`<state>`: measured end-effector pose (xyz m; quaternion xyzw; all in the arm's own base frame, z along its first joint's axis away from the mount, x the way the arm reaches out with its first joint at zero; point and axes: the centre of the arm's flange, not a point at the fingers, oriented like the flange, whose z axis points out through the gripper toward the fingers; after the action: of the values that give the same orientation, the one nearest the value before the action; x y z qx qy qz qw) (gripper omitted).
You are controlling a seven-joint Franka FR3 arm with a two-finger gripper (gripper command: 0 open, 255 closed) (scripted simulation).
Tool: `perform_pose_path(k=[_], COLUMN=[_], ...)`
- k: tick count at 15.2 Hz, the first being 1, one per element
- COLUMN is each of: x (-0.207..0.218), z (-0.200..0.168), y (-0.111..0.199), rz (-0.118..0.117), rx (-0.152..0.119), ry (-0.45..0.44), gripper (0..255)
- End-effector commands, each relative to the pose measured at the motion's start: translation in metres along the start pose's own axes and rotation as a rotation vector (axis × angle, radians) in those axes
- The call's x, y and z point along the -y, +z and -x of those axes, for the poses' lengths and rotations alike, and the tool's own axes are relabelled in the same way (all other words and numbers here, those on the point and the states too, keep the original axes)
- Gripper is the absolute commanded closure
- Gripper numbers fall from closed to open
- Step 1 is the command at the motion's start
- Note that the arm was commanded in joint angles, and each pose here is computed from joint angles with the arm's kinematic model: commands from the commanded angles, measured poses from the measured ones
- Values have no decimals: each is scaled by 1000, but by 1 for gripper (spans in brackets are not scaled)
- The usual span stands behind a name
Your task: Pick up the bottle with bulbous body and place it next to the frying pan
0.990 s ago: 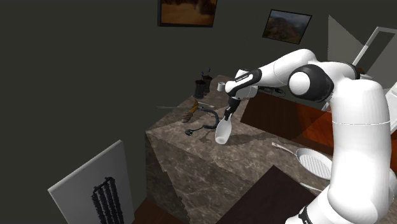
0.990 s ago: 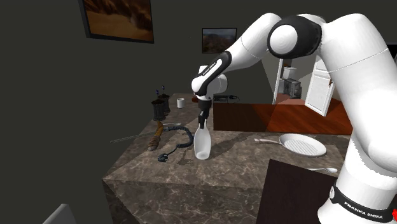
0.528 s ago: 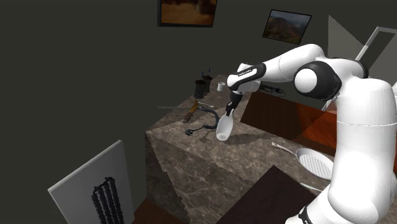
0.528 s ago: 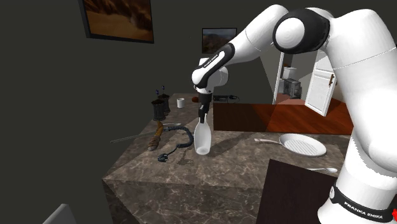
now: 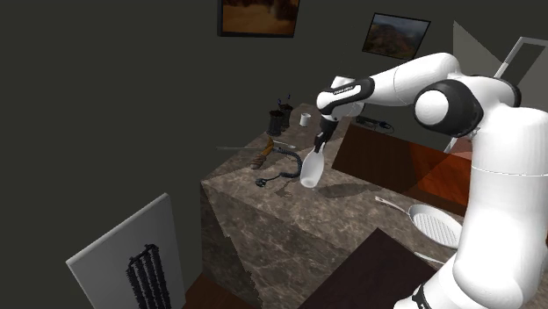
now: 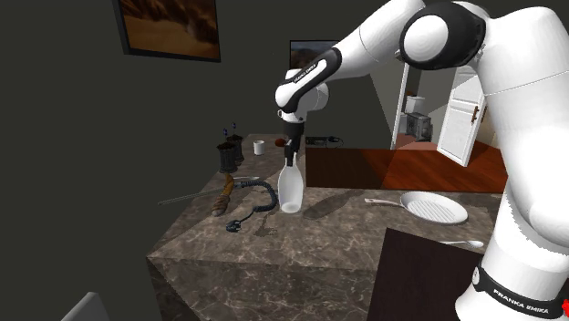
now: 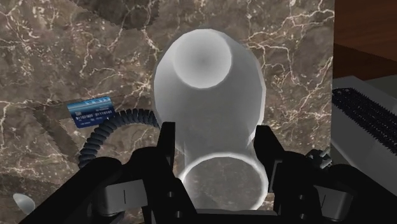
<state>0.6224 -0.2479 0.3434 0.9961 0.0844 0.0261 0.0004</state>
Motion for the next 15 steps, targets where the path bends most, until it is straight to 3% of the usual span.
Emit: perform_pose_path(k=[1, 15], x=[0, -1], z=[-1, -4], y=[-10, -84], rz=[0, 0], rx=[0, 0], ry=[0, 0], gripper=[255, 255])
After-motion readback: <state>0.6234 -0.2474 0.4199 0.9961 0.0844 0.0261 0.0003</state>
